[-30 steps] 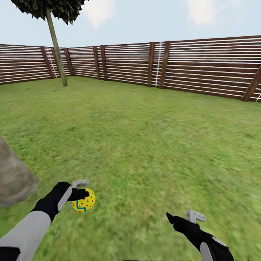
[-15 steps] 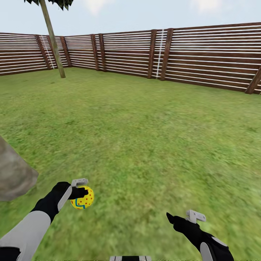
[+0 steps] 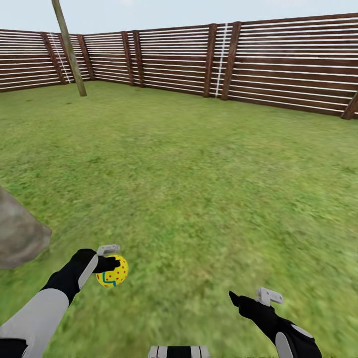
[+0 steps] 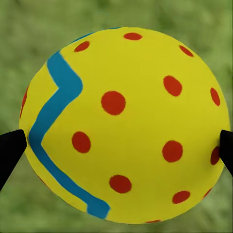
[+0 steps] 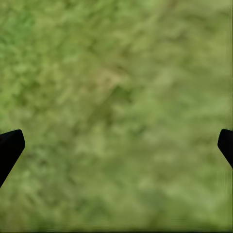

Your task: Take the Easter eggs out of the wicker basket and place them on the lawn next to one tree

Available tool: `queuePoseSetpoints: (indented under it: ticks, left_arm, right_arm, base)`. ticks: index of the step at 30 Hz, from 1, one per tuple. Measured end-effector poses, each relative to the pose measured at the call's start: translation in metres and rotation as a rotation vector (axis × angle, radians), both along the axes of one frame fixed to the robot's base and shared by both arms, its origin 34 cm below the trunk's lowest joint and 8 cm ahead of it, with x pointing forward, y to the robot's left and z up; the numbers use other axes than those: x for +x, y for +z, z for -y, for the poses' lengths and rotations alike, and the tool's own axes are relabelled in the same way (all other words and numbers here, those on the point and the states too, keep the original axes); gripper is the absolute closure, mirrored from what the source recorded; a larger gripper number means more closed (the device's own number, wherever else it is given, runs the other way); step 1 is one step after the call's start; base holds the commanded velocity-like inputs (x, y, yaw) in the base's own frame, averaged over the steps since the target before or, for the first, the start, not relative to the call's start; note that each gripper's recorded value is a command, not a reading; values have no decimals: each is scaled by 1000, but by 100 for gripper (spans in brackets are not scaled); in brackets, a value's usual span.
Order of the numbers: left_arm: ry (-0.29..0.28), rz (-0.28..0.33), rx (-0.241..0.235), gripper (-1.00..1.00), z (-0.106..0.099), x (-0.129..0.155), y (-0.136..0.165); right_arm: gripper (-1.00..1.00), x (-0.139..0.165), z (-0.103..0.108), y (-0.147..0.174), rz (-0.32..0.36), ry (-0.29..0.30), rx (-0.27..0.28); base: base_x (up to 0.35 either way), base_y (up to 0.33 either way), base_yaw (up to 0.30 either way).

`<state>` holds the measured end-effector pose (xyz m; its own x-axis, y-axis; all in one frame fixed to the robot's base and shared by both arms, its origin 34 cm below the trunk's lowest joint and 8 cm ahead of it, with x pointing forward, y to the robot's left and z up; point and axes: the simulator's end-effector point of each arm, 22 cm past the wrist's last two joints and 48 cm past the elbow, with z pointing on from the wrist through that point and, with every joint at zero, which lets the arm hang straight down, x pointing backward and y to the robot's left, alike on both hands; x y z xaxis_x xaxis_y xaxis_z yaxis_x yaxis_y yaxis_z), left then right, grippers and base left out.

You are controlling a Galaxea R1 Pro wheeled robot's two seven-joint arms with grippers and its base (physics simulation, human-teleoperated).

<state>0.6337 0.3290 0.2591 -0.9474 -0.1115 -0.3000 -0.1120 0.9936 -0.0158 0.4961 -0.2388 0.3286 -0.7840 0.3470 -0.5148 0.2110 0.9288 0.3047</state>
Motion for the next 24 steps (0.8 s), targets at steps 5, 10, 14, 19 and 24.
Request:
queuePoseSetpoints:
  ticks: [5,10,14,19,24]
  left_arm:
    - [0,-20,0,100,0,-5,-12]
    - [-5,-22,-5,100,5,-5,-21]
    - [-17,23,-7,100,10,12,-13]
    - [-21,28,-6,100,11,15,-18]
    - [-21,11,-6,100,11,10,-30]
  right_arm:
    - [-100,-4,0,-9,-20,0,0]
    - [-100,-3,1,-12,-18,1,5]
    - [-100,7,-39,19,133,138,262]
    - [-100,4,-43,33,186,177,378]
    - [-100,1,-43,26,171,177,390]
  base:
    - [0,0,0]
    - [0,0,0]
    - [0,0,0]
    - [0,0,0]
    - [0,0,0]
